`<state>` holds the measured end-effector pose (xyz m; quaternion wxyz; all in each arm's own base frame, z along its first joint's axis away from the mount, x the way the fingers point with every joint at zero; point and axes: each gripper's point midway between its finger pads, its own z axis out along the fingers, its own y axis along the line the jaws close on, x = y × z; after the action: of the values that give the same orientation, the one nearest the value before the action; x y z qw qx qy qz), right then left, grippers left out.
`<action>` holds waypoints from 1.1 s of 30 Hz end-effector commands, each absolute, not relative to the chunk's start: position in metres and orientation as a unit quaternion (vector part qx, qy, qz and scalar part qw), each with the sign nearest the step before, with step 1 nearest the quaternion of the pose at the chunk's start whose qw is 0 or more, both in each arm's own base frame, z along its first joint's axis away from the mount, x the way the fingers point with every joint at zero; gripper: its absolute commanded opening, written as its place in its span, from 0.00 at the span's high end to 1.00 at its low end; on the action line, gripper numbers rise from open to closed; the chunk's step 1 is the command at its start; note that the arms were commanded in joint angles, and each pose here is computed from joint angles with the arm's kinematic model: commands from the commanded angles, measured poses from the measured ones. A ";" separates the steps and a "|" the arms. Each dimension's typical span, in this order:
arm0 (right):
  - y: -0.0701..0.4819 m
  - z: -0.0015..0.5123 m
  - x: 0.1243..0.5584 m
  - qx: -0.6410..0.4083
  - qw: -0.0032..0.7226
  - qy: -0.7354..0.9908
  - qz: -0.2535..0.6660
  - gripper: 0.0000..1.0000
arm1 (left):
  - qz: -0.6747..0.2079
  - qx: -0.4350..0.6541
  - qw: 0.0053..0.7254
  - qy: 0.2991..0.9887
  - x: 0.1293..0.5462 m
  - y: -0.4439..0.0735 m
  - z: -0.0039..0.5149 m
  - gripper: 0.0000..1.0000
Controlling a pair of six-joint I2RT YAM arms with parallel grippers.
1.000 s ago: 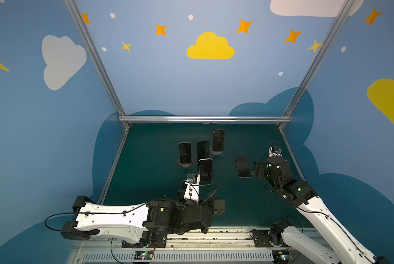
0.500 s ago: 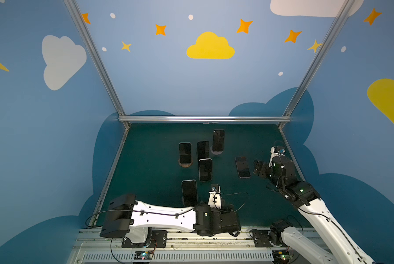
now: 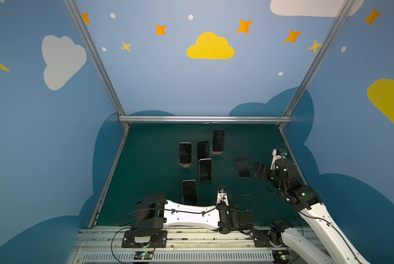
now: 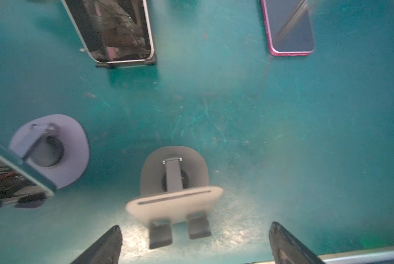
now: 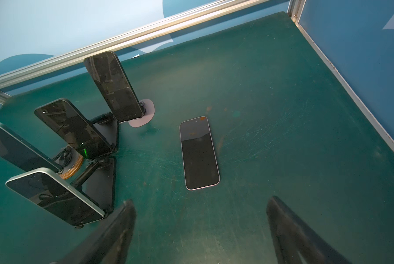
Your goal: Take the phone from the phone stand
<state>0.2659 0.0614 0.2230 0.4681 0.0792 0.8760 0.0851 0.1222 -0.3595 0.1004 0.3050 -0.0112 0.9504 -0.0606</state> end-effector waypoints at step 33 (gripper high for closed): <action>0.071 0.222 0.276 0.083 0.469 0.872 0.117 0.15 | -0.049 0.051 0.358 0.931 0.163 -0.350 0.099 0.47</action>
<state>0.2702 0.0676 0.2034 0.4511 0.0889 0.8814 0.1085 0.1536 -0.3580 0.0752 0.3288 0.0415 0.9423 -0.0466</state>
